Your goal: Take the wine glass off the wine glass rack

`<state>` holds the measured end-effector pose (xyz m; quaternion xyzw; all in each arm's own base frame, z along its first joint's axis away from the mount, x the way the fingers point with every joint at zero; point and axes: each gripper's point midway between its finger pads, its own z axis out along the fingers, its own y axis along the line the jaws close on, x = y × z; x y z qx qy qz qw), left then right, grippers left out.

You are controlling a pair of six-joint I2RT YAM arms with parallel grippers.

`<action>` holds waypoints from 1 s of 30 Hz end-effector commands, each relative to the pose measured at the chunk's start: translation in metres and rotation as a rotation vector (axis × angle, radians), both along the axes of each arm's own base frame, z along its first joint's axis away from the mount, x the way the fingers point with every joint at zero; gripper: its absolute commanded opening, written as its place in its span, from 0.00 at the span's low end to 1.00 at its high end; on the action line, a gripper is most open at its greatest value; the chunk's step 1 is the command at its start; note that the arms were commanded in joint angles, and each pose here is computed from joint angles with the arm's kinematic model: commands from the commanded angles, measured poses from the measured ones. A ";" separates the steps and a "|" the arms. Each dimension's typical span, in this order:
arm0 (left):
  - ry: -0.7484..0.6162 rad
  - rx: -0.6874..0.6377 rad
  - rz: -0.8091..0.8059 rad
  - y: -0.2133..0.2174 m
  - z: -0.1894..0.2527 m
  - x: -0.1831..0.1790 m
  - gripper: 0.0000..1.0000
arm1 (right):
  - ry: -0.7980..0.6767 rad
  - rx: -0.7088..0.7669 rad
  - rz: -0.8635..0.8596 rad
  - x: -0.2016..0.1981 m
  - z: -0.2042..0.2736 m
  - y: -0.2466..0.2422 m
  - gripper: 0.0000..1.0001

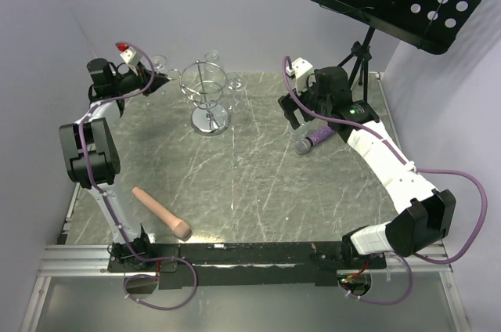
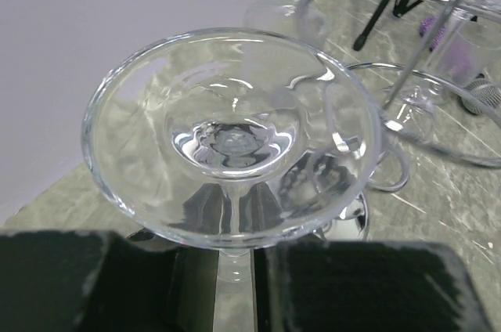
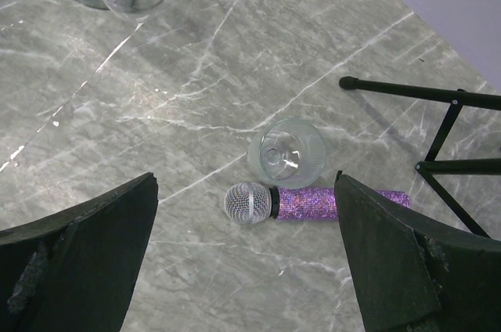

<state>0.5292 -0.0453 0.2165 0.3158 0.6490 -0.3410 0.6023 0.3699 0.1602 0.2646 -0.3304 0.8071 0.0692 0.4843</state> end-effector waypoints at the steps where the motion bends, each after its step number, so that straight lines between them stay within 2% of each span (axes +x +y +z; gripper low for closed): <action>1: -0.140 0.014 0.007 0.007 0.054 -0.008 0.01 | -0.059 0.028 0.007 0.002 0.020 0.005 1.00; 10: -0.127 0.010 0.037 0.012 0.056 -0.007 0.01 | -0.061 0.032 0.009 0.003 0.019 0.007 1.00; 18: -0.113 0.063 0.143 0.039 0.061 -0.010 0.01 | -0.080 0.048 0.012 -0.001 0.021 0.006 1.00; 23: -0.016 0.014 0.237 0.053 0.069 -0.020 0.01 | -0.107 0.031 0.039 0.001 0.023 0.008 1.00; 27: 0.116 -0.050 0.318 0.053 0.072 -0.035 0.01 | -0.115 0.016 0.020 0.010 0.025 0.006 1.00; 30: 0.224 -0.116 0.387 0.054 0.075 -0.047 0.01 | -0.180 0.020 0.069 0.011 0.034 0.011 1.00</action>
